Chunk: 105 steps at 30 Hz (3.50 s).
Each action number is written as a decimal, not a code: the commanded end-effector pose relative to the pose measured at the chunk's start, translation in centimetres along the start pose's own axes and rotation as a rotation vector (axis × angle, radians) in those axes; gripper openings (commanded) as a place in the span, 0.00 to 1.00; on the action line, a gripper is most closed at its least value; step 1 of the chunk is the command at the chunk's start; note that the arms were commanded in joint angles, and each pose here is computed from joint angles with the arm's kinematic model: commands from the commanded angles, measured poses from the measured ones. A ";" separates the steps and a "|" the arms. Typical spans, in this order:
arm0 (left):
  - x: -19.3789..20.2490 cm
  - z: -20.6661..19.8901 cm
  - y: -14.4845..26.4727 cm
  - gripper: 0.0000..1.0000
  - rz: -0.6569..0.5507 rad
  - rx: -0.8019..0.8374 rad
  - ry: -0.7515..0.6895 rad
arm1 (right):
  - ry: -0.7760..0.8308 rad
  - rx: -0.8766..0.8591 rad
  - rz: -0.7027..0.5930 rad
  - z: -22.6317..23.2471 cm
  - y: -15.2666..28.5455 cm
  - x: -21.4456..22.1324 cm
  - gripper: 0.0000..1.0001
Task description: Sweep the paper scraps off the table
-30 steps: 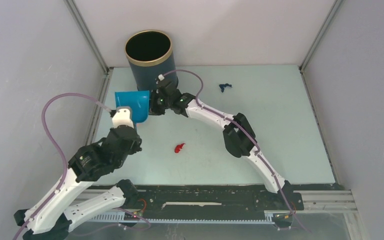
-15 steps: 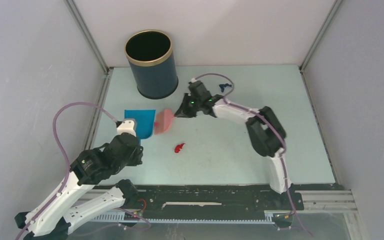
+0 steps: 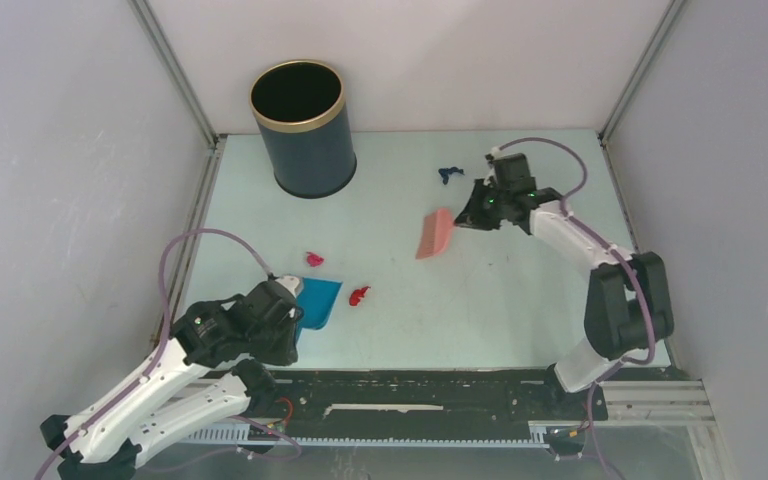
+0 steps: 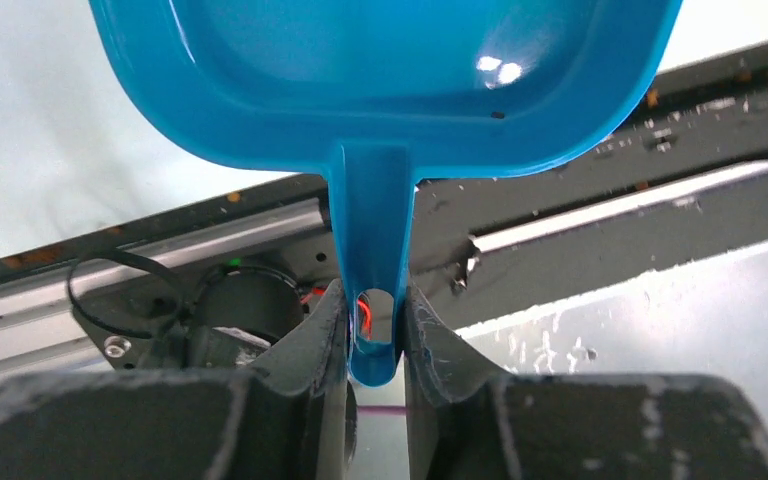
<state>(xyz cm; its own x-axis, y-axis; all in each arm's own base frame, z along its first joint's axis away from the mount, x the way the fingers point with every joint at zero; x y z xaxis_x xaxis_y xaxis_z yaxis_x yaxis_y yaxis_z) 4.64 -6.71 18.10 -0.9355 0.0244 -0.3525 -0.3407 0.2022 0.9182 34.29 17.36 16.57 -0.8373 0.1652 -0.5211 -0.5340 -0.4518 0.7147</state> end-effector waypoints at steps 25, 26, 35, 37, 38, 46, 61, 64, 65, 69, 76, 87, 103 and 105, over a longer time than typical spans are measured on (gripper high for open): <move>1.5 -2.1 -4.1 0.00 0.376 -0.117 -0.270 | 1.108 -0.144 0.167 14.1 1.6 3.3 0.00; 1.6 -2.3 -4.4 0.00 0.382 -0.117 -0.273 | 1.111 -0.153 0.193 14.3 1.1 4.0 0.00; 1.9 -2.7 -6.2 0.00 0.433 -0.146 -0.286 | 1.080 -0.322 0.379 16.9 -0.7 9.7 0.00; 2.1 -2.8 -6.4 0.00 0.452 -0.154 -0.280 | 1.049 -0.379 0.425 17.7 -0.4 10.7 0.00; 2.2 -2.8 -6.6 0.00 0.465 -0.159 -0.278 | 1.037 -0.401 0.441 18.1 -0.2 11.2 0.00; 2.3 -2.8 -6.8 0.00 0.489 -0.173 -0.283 | 0.886 -0.729 0.549 21.1 3.9 12.5 0.00; 3.3 -3.0 -6.7 0.00 0.372 -0.128 -0.017 | 1.127 -0.358 0.029 22.0 2.3 -3.5 0.00; 3.5 -2.4 -6.6 0.00 0.387 -0.175 -0.006 | 1.274 -0.329 -0.040 23.1 0.7 -3.8 0.00; 3.4 -2.3 -6.6 0.00 0.380 -0.197 -0.003 | 1.310 -0.295 -0.072 23.4 0.1 -4.1 0.00; 3.9 -2.3 -7.0 0.00 0.391 -0.196 0.047 | 1.443 -0.239 -0.131 25.0 -2.5 -3.5 0.00; 4.8 -2.3 -7.3 0.00 0.382 -0.142 0.146 | 1.685 -0.219 -0.177 27.7 -7.5 -0.5 0.00; 4.3 -2.7 -8.1 0.00 0.417 -0.163 0.132 | 1.901 -0.451 0.014 27.8 -9.7 5.3 0.00; 2.1 -3.9 -9.1 0.00 0.400 -0.177 -0.001 | 1.429 -0.655 0.471 23.1 -1.7 12.7 0.00; 1.7 -4.1 -9.1 0.00 0.389 -0.172 -0.015 | 1.351 -0.670 0.504 23.2 -0.8 13.3 0.00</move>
<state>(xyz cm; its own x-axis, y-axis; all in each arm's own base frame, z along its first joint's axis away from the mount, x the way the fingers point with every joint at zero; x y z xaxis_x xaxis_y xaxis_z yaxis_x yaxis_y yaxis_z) 4.39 -11.63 9.18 -0.9962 0.0293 0.0821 0.0815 -0.0187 0.9965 25.32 41.56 19.51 0.2333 -0.7862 -0.5723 0.0177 -0.5850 0.8109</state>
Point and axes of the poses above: each gripper's point midway between its finger pads, its own y axis back along the fingers, its own z axis along the line the jaws close on, x = y × z, the point moved 6 cm from there along y, back along the fingers, and after that the axes turned 6 degrees about y, right-handed, at the moved point
